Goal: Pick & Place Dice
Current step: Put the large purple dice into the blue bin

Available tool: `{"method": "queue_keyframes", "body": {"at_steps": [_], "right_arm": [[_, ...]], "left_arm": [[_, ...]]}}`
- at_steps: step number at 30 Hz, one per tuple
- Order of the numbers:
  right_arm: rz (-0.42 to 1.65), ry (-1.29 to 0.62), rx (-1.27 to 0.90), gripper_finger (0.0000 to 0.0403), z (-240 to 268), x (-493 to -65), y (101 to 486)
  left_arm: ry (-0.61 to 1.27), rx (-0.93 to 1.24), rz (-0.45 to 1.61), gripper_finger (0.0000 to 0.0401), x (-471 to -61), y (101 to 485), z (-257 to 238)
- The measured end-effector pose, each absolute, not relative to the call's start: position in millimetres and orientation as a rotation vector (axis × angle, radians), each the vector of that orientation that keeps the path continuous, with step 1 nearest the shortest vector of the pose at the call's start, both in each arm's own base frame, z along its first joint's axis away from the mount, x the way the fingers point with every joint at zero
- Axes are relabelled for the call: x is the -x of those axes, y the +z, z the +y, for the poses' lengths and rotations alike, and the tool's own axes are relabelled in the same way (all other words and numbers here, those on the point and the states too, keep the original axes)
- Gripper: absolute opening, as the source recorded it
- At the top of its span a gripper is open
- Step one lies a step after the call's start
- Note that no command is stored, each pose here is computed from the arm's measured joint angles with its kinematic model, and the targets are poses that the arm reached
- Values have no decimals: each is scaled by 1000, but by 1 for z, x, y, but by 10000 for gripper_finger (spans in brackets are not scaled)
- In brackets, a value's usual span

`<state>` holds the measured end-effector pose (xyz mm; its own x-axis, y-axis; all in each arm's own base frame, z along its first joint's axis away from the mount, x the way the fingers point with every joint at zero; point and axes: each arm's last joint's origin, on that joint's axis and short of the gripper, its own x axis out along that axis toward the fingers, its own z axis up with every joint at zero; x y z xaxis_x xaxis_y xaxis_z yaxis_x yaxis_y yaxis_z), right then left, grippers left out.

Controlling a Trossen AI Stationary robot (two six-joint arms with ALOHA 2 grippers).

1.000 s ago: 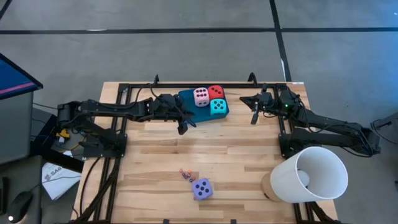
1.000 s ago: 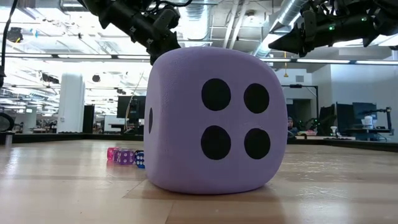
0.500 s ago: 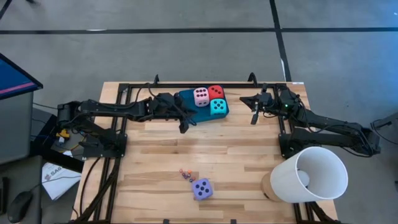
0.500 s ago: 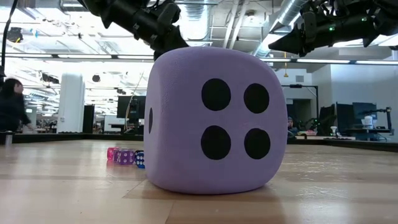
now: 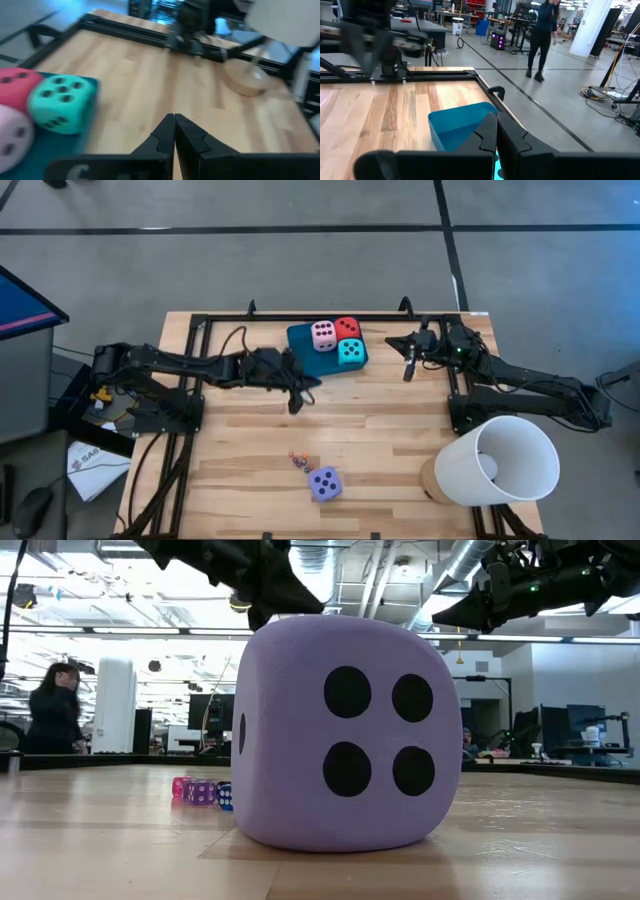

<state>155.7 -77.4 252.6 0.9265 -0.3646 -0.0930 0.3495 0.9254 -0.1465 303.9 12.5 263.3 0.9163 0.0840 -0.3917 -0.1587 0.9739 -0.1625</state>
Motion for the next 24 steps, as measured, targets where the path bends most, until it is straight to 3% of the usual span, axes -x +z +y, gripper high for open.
{"method": "queue_keyframes", "body": {"at_steps": [7,24], "right_arm": [[119,-367,128,0,-77,-156,253],[128,-363,98,0,-77,-156,251]], "left_arm": [[19,310,407,0,-303,263,-29],[-157,350,435,0,-291,264,-90]]}}
